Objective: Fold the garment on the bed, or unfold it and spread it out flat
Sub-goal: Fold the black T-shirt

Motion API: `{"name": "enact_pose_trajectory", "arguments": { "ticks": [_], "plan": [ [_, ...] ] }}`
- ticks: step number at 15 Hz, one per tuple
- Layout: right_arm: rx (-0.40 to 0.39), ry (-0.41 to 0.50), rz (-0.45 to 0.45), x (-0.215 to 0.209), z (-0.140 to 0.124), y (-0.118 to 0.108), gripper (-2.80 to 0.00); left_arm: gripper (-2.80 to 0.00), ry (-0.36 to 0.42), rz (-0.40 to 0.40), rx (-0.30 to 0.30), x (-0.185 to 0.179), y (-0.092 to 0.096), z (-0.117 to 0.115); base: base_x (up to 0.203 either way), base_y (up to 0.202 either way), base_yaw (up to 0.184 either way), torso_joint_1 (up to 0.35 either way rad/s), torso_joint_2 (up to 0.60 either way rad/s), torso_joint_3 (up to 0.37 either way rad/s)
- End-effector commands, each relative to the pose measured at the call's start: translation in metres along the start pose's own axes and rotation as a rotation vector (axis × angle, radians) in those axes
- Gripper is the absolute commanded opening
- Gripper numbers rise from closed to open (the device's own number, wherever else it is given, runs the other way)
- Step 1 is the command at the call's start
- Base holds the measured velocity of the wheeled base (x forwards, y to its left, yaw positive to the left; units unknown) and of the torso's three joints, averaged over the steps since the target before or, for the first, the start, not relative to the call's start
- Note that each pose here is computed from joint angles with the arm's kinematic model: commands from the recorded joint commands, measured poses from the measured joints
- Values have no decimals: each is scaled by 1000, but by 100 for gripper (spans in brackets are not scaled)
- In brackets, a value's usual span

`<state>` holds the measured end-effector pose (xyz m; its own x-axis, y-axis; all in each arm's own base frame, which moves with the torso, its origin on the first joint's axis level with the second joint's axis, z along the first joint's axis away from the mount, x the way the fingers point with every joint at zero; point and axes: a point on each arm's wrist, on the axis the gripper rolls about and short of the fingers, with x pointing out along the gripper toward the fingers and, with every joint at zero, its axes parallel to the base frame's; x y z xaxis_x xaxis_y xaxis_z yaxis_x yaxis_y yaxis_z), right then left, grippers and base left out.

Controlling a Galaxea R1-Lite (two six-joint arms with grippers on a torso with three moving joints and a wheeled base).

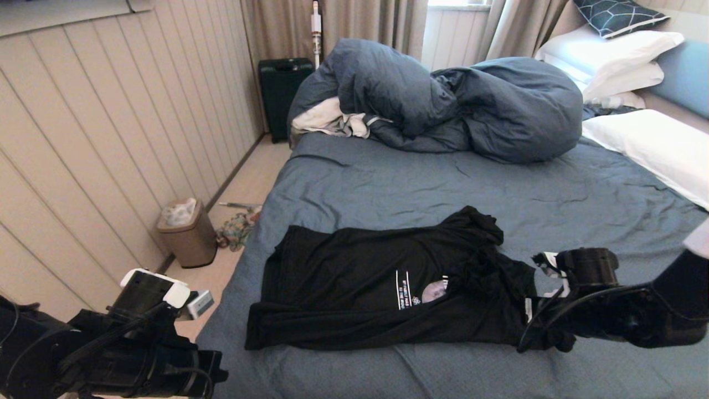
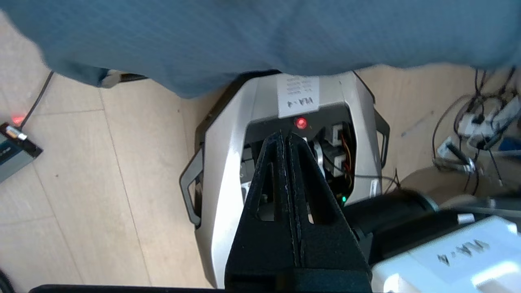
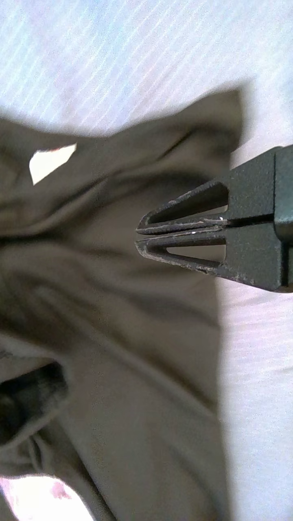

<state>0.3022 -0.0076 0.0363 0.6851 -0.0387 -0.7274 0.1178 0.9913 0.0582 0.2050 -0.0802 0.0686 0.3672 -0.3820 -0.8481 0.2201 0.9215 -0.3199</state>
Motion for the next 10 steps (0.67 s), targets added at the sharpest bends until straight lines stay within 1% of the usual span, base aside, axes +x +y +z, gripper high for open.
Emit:
{"name": "enact_pose_trajectory", "arguments": {
  "ticks": [1, 3, 5, 8, 10],
  "plan": [
    [-17, 25, 11, 28, -4, 11, -280, -280, -14, -9, 7, -4, -3, -1, 0, 0, 0, 0, 0, 0],
    [-21, -35, 32, 40, 11, 35, -280, -280, -14, -9, 7, -4, -3, -1, 0, 0, 0, 0, 0, 0],
    [-27, -82, 23, 49, 25, 47, -280, -280, -13, -8, 7, -4, -3, -1, 0, 0, 0, 0, 0, 0],
    [-31, -81, 12, 67, 43, 58, -280, -280, -2, -8, 4, -1, -2, -1, 0, 0, 0, 0, 0, 0],
    [-28, -105, -3, 80, 55, 67, -280, -280, 2, -17, 6, 0, -2, -1, 0, 0, 0, 0, 0, 0]
  ]
}}
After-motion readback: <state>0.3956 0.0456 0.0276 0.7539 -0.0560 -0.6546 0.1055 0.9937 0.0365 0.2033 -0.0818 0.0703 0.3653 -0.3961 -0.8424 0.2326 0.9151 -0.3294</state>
